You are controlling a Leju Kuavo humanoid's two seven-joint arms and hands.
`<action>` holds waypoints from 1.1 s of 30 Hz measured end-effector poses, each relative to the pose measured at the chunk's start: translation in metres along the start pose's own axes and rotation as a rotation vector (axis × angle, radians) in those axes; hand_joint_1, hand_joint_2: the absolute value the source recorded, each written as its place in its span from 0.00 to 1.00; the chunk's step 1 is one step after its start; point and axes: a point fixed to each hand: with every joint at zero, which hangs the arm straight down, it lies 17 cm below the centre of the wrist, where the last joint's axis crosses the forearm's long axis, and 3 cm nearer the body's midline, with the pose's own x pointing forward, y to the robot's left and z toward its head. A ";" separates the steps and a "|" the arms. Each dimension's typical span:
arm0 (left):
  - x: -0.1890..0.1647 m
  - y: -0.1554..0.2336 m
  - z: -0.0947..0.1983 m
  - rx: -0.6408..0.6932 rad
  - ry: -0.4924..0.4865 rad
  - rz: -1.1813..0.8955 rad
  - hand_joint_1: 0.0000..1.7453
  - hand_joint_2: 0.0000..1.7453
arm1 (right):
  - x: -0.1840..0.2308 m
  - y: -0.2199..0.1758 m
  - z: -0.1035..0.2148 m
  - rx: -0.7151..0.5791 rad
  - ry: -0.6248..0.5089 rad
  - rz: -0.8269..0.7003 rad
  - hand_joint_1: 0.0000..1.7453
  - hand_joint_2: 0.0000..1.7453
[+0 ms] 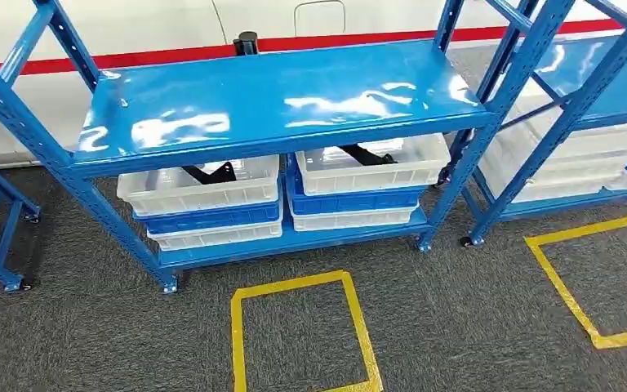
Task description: Take the parts from the cabinet and place them on the table.
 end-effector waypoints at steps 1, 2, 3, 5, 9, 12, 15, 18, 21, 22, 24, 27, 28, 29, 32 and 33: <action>0.001 0.001 0.000 0.002 0.002 0.000 0.00 0.00 | -0.001 0.001 0.000 0.001 0.003 0.000 0.00 1.00; 0.000 0.001 -0.001 0.004 0.005 -0.002 0.00 0.00 | 0.001 -0.001 0.000 -0.002 0.001 0.000 0.00 1.00; 0.000 0.002 -0.001 0.007 0.006 -0.003 0.00 0.00 | 0.003 -0.002 0.000 -0.003 -0.002 -0.001 0.00 1.00; 0.000 0.001 0.000 0.007 0.005 -0.009 0.00 0.00 | 0.005 -0.003 -0.001 -0.005 -0.004 -0.005 0.00 1.00; 0.003 0.000 -0.001 0.003 0.002 -0.021 0.00 0.00 | 0.002 -0.003 -0.001 -0.011 0.002 -0.013 0.00 1.00; 0.000 -0.002 0.000 0.000 0.006 -0.027 0.00 0.00 | 0.001 -0.003 -0.001 -0.012 0.003 -0.013 0.00 1.00; 0.001 -0.001 0.000 0.000 0.004 -0.028 0.00 0.00 | 0.003 -0.002 -0.001 -0.011 0.001 -0.013 0.00 1.00; 0.006 -0.001 -0.001 0.001 -0.002 -0.028 0.00 0.00 | 0.003 -0.002 0.000 -0.010 0.000 -0.014 0.00 1.00; 0.002 0.000 -0.001 0.002 0.003 -0.029 0.00 0.00 | 0.008 -0.004 -0.001 -0.014 -0.008 -0.017 0.00 1.00; 0.002 -0.001 -0.001 0.000 0.004 -0.029 0.00 0.00 | 0.009 -0.004 -0.001 -0.014 -0.009 -0.017 0.00 1.00; 0.005 0.000 -0.001 0.002 0.000 -0.028 0.00 0.00 | 0.008 -0.003 -0.001 -0.012 -0.008 -0.017 0.00 1.00; 0.004 -0.001 -0.001 0.001 0.001 -0.028 0.00 0.00 | 0.005 -0.002 -0.001 -0.010 -0.004 -0.017 0.00 1.00; 0.004 -0.001 -0.001 0.000 0.001 -0.027 0.00 0.00 | 0.004 -0.001 0.000 -0.009 -0.002 -0.017 0.00 1.00; 0.004 -0.002 -0.001 -0.001 0.001 -0.027 0.00 0.00 | 0.003 -0.001 0.000 -0.009 -0.001 -0.017 0.00 1.00; 0.005 -0.001 -0.001 -0.001 0.000 -0.027 0.00 0.00 | 0.003 -0.001 0.000 -0.009 -0.001 -0.017 0.00 0.00; 0.005 -0.001 -0.001 0.000 0.000 -0.027 0.00 0.00 | 0.004 -0.002 0.000 -0.010 -0.002 -0.019 0.00 0.00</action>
